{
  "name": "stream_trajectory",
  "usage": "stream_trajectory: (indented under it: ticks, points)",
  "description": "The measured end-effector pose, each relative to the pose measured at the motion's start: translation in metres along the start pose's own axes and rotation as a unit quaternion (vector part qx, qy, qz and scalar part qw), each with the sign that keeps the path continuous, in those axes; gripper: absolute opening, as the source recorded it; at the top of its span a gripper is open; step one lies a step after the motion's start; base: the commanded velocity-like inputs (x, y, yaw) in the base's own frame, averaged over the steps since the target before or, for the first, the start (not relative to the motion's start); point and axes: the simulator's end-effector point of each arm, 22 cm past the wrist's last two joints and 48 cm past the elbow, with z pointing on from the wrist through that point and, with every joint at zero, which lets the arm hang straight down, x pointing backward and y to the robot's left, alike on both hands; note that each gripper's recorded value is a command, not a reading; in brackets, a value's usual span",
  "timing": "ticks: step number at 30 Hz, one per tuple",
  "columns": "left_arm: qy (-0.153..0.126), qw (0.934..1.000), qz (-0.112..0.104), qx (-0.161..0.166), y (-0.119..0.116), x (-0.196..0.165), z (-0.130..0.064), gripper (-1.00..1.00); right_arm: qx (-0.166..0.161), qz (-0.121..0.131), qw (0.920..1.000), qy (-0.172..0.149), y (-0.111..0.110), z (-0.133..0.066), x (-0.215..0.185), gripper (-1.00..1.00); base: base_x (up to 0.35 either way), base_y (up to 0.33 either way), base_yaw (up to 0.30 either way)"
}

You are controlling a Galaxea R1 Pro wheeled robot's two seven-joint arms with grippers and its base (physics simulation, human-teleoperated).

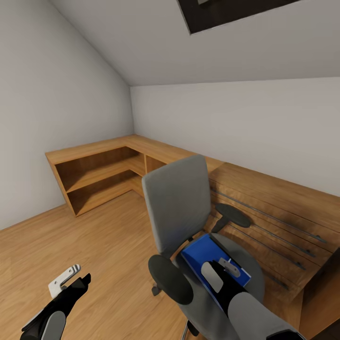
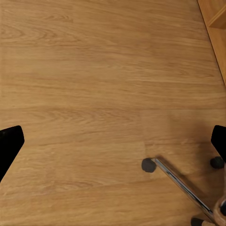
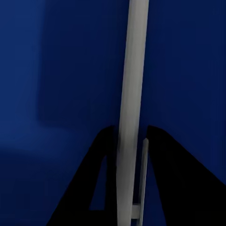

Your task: In the bedroom, organize the workspace by keeping the computer under the desk, ensuring the monitor is on the desk, placing the keyboard on the desk next to the monitor, placing the mouse on the desk next to the keyboard, moving the folder from the swivel chair onto the desk next to the mouse, stacking the notebook on top of the folder with the pen on top of the notebook, and positioning the swivel chair next to the desk.

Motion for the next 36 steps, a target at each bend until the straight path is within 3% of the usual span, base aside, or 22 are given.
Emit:
stream_trajectory:
  ticks: [15,25,28,33,36]
  points:
    - [0.001,1.0,0.001,0.001,-0.011,-0.019,-0.017,1.0,-0.001,0.013,0.9999,0.002,0.003,-0.023,-0.015,-1.0,0.0,0.0,0.0]
    - [0.002,1.0,0.003,0.001,-0.018,-0.032,-0.028,1.0,-0.016,0.045,0.9978,-0.046,0.017,-0.051,-0.066,-1.0,-0.247,-0.057,0.0]
    - [0.003,1.0,0.005,0.002,-0.021,-0.035,-0.032,1.0,-0.011,0.058,0.9962,-0.065,0.007,-0.061,-0.089,-1.0,-0.315,-0.071,0.0]
    - [0.008,0.9998,0.013,0.009,-0.032,-0.036,-0.039,1.0,-0.046,0.049,0.9944,-0.081,-0.006,-0.096,-0.11,-1.0,-0.106,-0.021,0.0]
    - [0.014,0.9992,0.028,0.027,-0.052,-0.031,-0.045,1.0,-0.097,0.052,0.9874,-0.113,-0.02,-0.144,-0.123,-1.0,-0.013,-0.003,0.0]
